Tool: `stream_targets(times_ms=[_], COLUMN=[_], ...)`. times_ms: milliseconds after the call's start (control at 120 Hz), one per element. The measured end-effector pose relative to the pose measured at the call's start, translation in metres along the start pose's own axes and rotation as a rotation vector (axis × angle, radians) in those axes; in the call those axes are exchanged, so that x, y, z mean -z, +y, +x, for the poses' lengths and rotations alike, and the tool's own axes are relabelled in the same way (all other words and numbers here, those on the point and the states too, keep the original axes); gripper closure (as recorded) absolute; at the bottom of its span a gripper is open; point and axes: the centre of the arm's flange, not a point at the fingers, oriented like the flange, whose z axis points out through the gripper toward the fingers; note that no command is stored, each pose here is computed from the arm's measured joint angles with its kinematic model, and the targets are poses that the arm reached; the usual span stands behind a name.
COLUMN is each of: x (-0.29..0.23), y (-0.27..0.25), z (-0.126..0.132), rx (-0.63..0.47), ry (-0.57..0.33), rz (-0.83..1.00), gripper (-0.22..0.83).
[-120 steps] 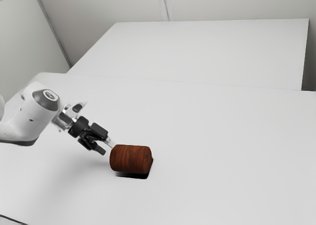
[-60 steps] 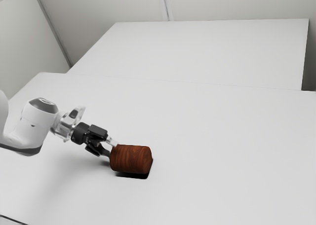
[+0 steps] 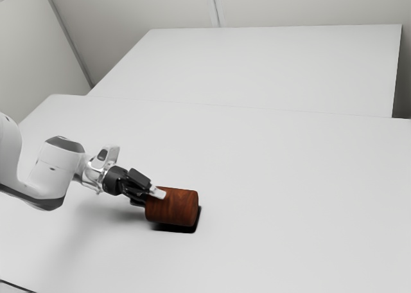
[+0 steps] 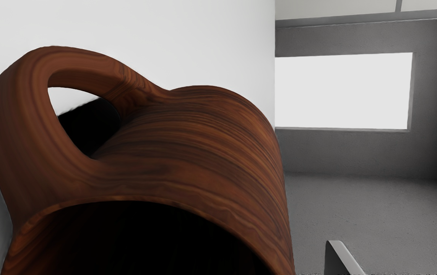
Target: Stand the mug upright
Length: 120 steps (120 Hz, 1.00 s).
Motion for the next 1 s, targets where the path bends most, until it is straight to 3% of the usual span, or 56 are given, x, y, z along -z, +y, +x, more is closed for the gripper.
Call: stream_targets(times_ms=[192,342,500,792,1000], x=[-0.005,-0.007,-0.009,-0.002,0.008], y=[0.003,0.011,0.051,0.110,0.131], z=[0.001,0.003,0.016,0.055,0.064], rx=[-0.017,-0.041,-0.150,-0.335,-0.328], ry=[-0.009,-0.011,-0.047,-0.334,-0.464], rz=[-0.019,-0.017,0.069,0.562,0.891], gripper=[0.71,0.74,0.76,0.78,0.78])
